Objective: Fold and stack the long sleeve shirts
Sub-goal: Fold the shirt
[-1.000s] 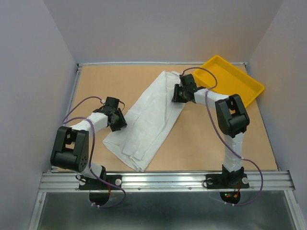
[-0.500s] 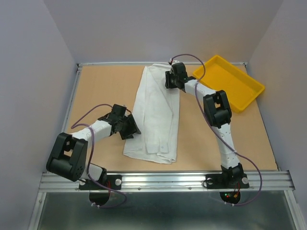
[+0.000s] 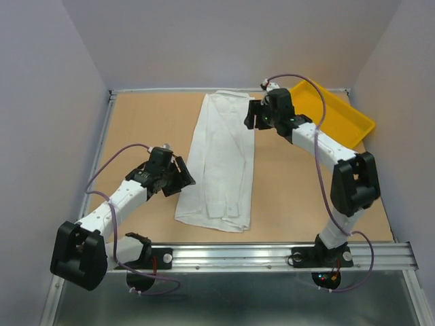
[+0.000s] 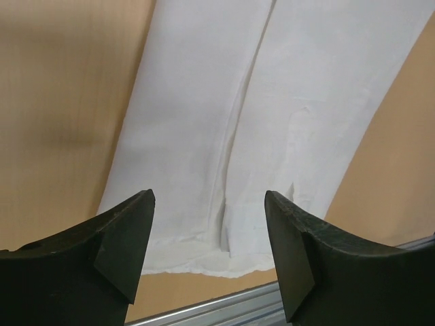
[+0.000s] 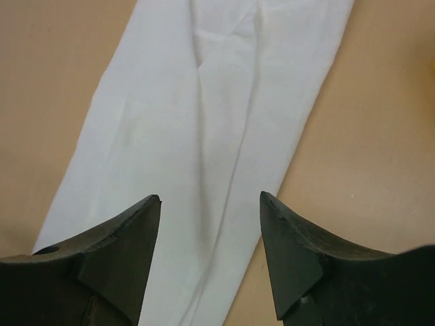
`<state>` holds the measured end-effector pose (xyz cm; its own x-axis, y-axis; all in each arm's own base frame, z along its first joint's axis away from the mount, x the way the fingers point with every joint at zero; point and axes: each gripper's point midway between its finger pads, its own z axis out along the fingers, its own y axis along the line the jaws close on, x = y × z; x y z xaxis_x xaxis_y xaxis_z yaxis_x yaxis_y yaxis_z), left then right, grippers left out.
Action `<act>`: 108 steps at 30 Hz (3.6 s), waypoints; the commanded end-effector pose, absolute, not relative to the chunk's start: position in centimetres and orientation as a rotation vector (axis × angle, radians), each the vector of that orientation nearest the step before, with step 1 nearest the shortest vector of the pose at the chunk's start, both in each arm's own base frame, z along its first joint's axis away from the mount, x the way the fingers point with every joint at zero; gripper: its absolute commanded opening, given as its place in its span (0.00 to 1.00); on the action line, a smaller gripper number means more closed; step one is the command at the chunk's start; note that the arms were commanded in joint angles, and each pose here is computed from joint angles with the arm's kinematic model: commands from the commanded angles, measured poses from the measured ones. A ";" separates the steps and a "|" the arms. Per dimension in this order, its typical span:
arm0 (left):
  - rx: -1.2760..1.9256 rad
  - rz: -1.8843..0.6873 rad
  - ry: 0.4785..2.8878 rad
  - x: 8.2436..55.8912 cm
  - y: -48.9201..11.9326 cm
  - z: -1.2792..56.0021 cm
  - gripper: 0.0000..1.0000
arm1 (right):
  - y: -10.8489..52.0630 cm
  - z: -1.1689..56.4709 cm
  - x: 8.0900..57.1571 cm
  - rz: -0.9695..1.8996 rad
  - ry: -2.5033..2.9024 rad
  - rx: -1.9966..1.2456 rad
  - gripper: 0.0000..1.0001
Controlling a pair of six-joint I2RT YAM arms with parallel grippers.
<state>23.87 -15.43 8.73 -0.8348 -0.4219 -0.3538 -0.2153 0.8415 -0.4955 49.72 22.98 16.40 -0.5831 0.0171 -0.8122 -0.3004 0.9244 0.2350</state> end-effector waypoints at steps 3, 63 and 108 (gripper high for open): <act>-0.531 -0.509 2.643 21.4 -13.7 5.0 0.71 | 24.6 14.2 37.9 0.655 2.298 -0.203 0.64; -0.413 -0.642 2.890 16.0 -16.2 0.4 0.64 | 18.3 2.1 19.6 0.698 2.727 0.246 0.61; -0.200 -0.732 2.733 20.3 -19.0 10.6 0.03 | 21.3 11.4 23.1 0.807 2.637 -0.057 0.01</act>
